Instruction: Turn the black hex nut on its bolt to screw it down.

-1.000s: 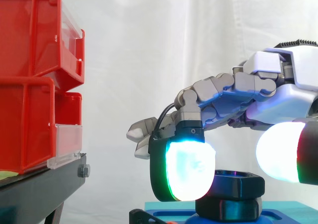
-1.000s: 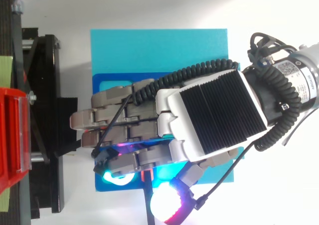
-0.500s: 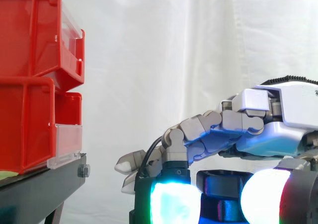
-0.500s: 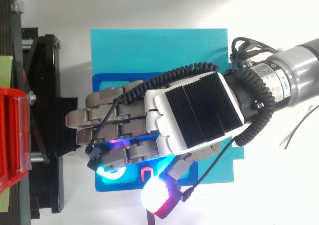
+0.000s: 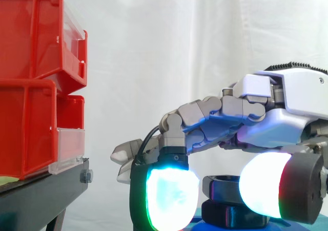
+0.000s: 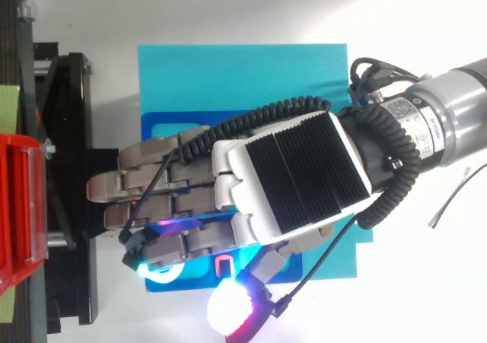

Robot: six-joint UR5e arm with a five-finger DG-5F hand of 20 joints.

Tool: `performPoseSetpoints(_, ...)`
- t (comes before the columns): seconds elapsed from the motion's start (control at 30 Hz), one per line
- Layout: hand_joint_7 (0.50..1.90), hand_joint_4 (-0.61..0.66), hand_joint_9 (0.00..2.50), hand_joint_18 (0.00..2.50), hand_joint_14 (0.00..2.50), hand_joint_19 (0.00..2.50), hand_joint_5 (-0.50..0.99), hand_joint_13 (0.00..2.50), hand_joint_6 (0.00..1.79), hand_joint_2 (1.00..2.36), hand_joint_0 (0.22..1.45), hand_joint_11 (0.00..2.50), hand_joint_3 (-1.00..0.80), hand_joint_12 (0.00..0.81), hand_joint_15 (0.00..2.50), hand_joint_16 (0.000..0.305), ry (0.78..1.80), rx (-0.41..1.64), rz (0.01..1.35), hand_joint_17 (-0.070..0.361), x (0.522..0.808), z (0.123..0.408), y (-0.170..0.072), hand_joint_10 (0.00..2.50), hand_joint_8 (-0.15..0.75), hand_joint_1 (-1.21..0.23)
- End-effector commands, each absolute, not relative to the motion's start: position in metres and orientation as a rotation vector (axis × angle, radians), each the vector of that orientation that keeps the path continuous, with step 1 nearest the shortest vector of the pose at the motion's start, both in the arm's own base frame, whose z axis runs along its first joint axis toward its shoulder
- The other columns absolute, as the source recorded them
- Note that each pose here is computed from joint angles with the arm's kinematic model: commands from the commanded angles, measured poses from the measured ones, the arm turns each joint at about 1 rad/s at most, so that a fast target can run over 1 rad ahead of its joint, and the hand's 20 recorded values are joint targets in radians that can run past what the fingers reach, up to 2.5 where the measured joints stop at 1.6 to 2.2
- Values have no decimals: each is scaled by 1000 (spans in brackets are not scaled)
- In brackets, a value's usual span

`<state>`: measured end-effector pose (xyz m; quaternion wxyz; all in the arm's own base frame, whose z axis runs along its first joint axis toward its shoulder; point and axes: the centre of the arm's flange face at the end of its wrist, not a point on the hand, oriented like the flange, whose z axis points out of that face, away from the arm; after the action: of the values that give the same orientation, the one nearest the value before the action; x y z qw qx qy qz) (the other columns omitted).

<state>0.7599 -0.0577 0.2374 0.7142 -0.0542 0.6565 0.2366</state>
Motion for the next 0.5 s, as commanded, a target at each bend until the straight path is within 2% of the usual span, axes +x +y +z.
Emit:
performPoseSetpoints(0.0,1098,233,458,330,0,210,-107,250,502,1000,519,128,-500,355,0,54,1466,-119,526,121,761,242,-57,3,305,-441)
performPoseSetpoints(0.3,1197,200,461,334,0,203,-101,254,500,1000,519,139,-500,356,0,54,1557,-128,517,122,759,252,-60,4,310,-445)
performPoseSetpoints(0.47,1174,194,463,334,0,204,-106,256,524,1000,518,150,-500,355,0,54,1582,-142,494,121,757,253,-63,4,312,-447)
